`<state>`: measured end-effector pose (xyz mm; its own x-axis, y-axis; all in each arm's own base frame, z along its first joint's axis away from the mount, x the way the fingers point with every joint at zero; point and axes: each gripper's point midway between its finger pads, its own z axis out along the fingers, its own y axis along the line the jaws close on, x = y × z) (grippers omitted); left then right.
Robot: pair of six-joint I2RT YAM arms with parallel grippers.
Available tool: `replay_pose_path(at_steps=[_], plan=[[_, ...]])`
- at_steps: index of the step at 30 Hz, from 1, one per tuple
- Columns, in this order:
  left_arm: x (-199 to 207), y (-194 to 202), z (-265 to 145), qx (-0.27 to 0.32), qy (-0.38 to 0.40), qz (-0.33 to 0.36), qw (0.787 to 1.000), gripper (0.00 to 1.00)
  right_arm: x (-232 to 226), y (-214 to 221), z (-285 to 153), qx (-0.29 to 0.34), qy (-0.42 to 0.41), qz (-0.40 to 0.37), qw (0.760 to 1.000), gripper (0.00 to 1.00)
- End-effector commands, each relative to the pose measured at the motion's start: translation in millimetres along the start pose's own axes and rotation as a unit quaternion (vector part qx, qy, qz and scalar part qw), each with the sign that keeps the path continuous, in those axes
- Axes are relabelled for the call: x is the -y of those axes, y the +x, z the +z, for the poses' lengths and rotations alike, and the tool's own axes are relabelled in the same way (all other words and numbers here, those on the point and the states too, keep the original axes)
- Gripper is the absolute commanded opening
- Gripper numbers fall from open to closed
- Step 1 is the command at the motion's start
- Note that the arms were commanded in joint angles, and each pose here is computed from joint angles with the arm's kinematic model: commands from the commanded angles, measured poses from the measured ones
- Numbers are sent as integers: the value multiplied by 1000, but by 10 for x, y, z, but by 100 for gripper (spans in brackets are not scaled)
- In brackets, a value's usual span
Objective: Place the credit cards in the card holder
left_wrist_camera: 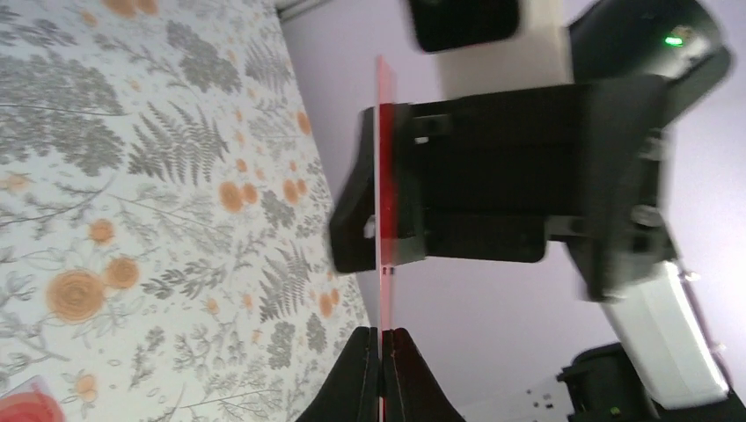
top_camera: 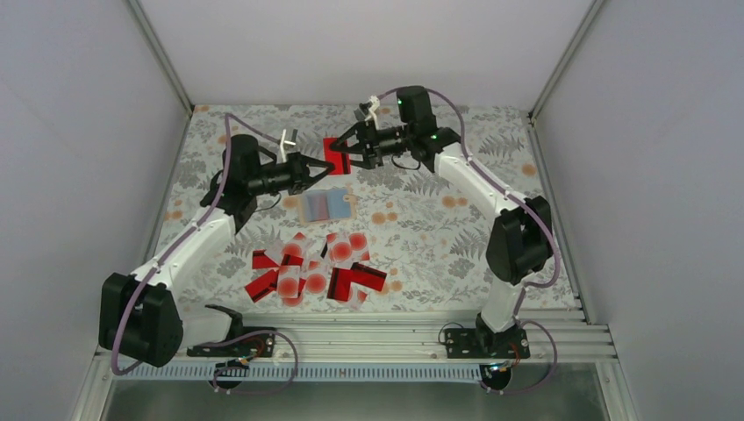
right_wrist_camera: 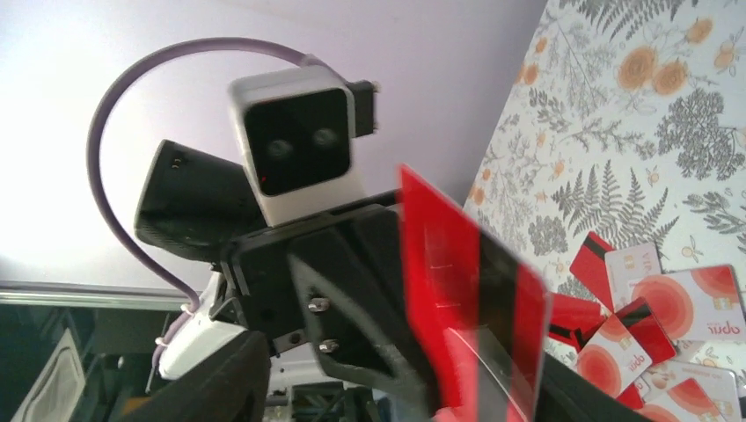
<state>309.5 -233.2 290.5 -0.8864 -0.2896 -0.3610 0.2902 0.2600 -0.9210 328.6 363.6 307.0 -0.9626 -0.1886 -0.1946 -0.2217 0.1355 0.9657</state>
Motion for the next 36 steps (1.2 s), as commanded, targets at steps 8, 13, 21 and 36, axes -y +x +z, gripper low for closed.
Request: replay_pose_path(at_steps=[8,13,21,36], plan=[[-983,228,-223,-36,-192,5,981,2,706,78,-428,46,147,17,988,73],[-1356,347,-225,-83,-232,5,969,2,1145,276,-435,38,181,49,981,73],[-1879,335,-251,-139,-266,-31,953,2,1504,374,-395,20,203,67,977,76],[-2308,464,-127,-188,-260,-64,945,2,1797,387,-354,11,217,84,972,87]])
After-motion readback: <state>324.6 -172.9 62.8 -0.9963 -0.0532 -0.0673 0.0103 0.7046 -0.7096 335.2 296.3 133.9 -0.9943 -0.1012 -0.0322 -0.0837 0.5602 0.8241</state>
